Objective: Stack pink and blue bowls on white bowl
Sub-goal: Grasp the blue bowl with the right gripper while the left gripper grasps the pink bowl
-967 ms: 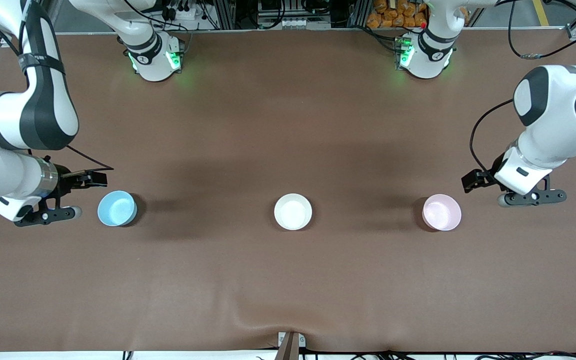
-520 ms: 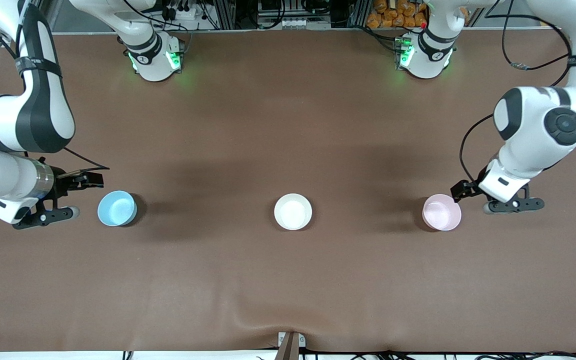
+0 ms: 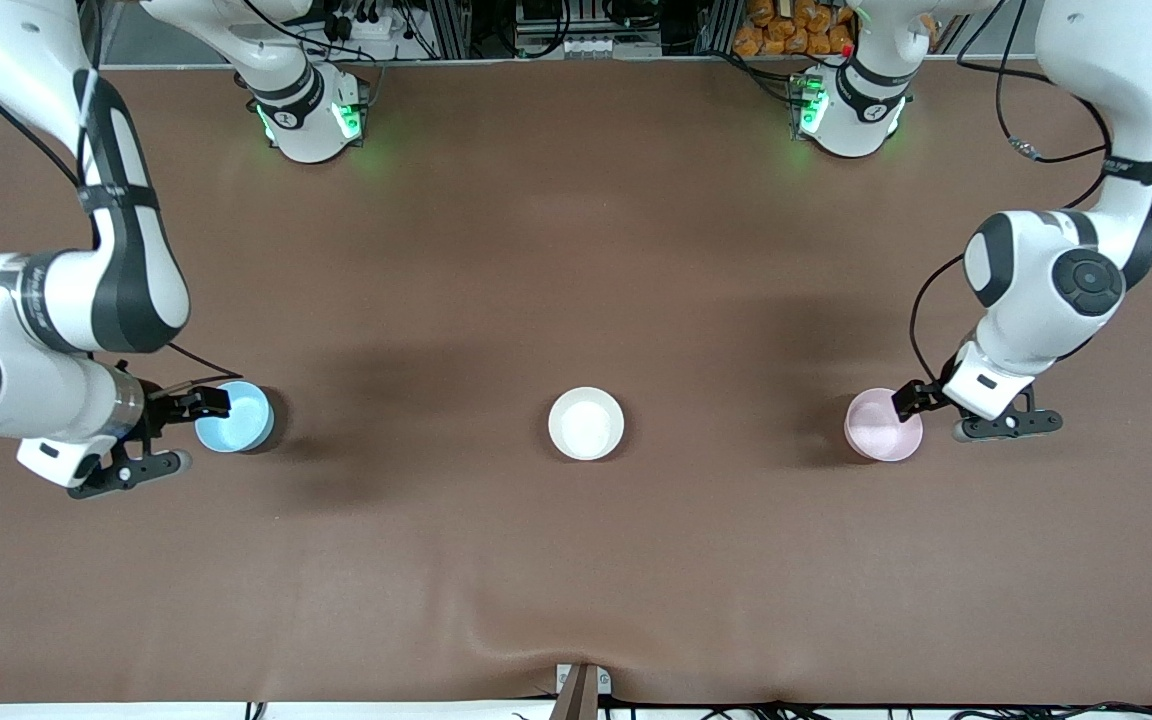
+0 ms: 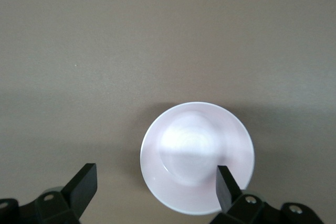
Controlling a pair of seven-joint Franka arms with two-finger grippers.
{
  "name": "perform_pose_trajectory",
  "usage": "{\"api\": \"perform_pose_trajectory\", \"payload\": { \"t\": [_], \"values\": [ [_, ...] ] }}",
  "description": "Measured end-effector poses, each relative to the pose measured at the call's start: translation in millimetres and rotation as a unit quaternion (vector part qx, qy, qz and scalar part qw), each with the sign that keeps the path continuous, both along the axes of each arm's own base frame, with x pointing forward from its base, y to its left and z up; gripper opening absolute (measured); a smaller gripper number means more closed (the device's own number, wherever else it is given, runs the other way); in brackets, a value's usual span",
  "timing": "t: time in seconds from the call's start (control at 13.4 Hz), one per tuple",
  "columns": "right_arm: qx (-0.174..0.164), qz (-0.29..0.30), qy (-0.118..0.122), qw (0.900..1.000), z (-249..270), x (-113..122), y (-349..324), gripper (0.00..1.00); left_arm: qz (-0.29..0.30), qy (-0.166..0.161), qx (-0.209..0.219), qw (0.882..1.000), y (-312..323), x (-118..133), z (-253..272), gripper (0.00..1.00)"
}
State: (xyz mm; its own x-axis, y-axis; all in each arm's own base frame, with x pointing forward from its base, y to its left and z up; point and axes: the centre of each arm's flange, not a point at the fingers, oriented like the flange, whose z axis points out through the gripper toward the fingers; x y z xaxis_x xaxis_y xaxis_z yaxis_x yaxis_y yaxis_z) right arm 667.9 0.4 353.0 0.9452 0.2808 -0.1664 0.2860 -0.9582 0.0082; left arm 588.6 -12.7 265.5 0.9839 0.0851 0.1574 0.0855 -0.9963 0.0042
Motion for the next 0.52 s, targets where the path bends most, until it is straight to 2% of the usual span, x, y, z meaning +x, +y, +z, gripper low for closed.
{"api": "perform_pose_trajectory", "payload": {
  "t": [0.3, 0.37, 0.45, 0.52],
  "values": [
    [0.000, -0.018, 0.014, 1.000, -21, 0, -31, 1.00, -0.003, 0.002, 0.000, 1.000, 7, -5, -37, 1.00],
    [0.000, -0.023, 0.020, 1.000, -28, -1, -38, 1.00, -0.004, 0.003, -0.001, 1.000, 7, -5, -43, 0.95],
    [0.000, -0.031, 0.028, 0.999, -39, -2, -48, 1.00, -0.004, 0.004, -0.001, 1.000, 7, -6, -48, 0.95],
    [0.000, -0.043, 0.037, 0.998, -55, -4, -65, 1.00, -0.004, 0.003, -0.001, 1.000, 7, -6, -53, 0.85]
  ]
}}
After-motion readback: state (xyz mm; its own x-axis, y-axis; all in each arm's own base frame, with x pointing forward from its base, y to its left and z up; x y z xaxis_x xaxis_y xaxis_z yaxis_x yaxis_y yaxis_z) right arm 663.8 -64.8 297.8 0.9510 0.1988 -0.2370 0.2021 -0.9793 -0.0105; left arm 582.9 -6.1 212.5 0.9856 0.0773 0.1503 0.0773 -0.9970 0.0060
